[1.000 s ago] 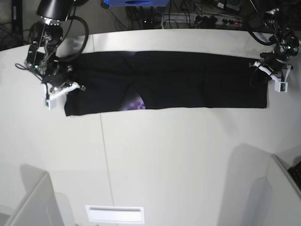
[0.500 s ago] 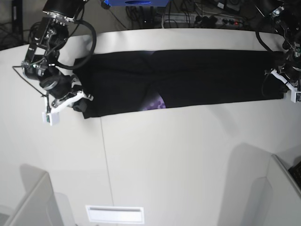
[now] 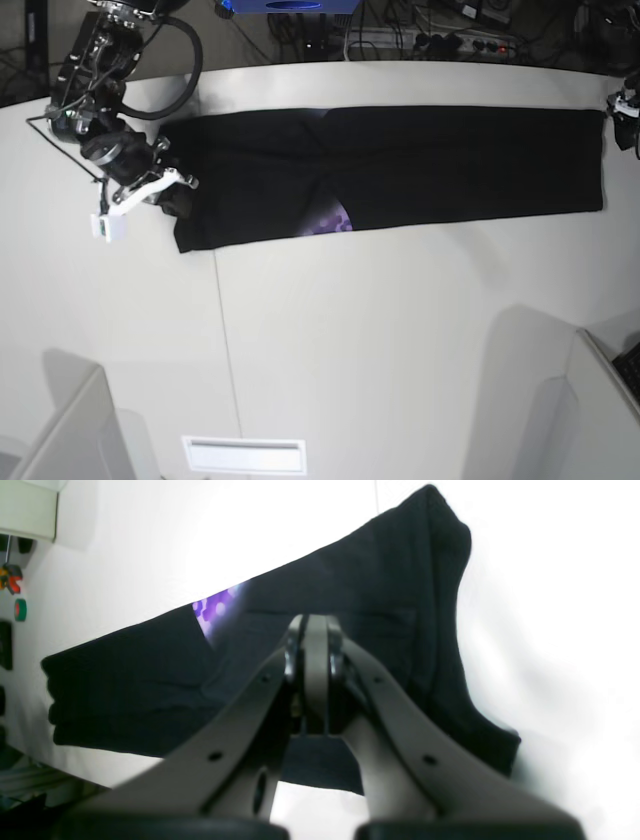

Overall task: Fold the T-shirt properly
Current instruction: 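Pull the folded shirt edge with both grippers to straighten it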

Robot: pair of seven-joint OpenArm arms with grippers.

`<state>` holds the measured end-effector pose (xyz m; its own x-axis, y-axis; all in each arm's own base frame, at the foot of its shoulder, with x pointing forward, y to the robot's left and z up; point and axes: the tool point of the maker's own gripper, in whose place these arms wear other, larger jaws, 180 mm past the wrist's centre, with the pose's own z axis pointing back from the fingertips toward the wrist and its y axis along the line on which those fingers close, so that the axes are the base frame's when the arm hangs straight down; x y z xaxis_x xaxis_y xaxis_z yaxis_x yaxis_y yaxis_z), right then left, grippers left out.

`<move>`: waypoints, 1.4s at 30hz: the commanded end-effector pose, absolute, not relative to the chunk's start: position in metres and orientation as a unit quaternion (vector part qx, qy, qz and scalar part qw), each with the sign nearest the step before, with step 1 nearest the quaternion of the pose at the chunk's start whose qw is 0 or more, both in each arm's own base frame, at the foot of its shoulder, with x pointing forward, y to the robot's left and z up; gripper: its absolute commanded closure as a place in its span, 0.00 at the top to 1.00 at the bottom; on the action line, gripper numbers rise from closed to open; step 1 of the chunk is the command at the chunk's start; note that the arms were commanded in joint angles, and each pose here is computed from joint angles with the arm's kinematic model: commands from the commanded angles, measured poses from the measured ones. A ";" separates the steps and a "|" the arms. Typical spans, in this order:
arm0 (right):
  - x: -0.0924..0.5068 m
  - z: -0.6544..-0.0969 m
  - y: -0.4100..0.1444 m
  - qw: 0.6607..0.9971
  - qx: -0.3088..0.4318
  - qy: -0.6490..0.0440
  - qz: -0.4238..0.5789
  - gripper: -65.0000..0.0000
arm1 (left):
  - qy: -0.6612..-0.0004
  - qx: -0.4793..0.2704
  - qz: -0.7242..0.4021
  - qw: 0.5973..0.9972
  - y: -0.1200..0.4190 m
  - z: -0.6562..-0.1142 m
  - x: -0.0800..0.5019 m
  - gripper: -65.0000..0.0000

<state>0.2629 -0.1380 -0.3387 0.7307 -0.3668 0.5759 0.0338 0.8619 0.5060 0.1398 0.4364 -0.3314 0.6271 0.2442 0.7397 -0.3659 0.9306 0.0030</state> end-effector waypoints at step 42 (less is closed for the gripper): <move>0.258 -0.337 -0.140 0.897 0.239 -0.355 -0.111 0.00 | -0.342 -0.022 0.174 0.923 0.416 -0.414 0.184 0.00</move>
<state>0.2502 -0.1384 -0.3484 0.7516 -0.3664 0.5484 0.0527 0.8622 0.5038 0.1853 0.4074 -0.4194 0.6912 0.3581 0.6277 -0.3096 0.9316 -0.1906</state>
